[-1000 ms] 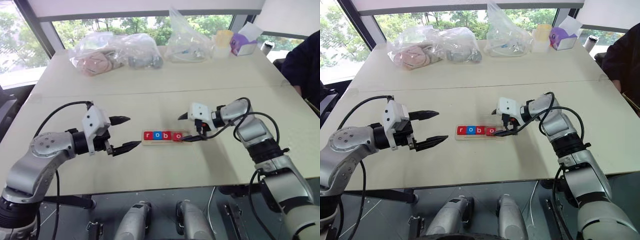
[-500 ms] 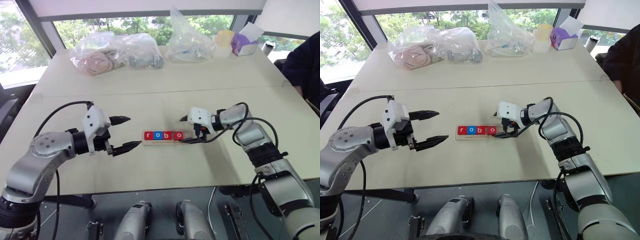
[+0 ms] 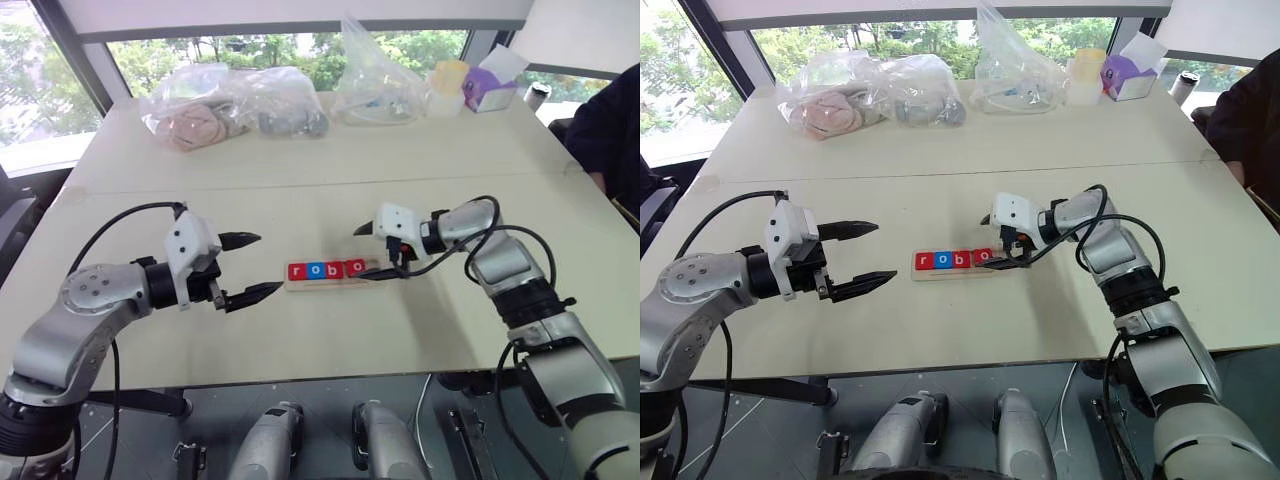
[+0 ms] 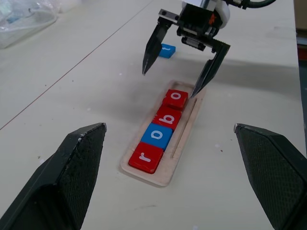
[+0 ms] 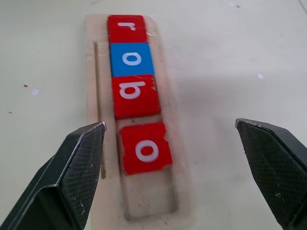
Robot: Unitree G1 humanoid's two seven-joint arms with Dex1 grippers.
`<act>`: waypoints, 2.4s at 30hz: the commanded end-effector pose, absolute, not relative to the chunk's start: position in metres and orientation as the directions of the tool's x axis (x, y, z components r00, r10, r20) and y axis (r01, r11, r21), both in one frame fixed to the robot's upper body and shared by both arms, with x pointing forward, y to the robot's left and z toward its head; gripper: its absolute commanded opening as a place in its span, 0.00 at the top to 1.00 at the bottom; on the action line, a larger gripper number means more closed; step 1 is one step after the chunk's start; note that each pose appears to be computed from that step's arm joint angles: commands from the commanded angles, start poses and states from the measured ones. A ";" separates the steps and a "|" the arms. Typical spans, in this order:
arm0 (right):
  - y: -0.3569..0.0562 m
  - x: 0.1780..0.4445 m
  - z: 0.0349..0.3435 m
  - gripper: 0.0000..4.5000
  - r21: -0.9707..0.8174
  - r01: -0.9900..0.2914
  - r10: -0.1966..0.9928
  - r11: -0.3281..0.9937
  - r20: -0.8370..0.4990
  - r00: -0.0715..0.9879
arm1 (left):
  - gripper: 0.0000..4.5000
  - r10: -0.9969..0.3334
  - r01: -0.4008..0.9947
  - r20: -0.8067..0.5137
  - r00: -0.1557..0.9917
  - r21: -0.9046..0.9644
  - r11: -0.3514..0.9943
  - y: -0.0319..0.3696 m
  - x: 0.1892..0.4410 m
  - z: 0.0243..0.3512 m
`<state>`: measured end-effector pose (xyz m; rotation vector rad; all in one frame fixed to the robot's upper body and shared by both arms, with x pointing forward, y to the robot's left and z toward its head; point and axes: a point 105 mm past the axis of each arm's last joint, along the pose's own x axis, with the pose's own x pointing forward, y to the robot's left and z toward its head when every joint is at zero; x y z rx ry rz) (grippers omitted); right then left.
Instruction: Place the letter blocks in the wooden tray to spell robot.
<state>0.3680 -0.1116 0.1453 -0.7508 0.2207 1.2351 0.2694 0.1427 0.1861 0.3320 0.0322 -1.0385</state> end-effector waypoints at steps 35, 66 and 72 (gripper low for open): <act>-0.121 0.385 0.149 0.01 -0.554 -0.827 0.710 0.096 -0.544 0.447 | 0.00 -0.845 0.843 -0.161 0.510 0.289 0.453 0.141 0.268 0.196; -0.187 0.397 0.130 0.01 -0.158 -0.186 0.115 0.970 -0.379 0.918 | 0.00 -0.856 0.850 -0.152 0.494 0.293 0.439 0.138 0.274 0.195; -0.179 0.394 0.118 0.01 -0.130 -0.139 0.075 0.982 -0.403 0.912 | 0.00 -0.854 0.847 -0.152 0.498 0.296 0.441 0.138 0.274 0.195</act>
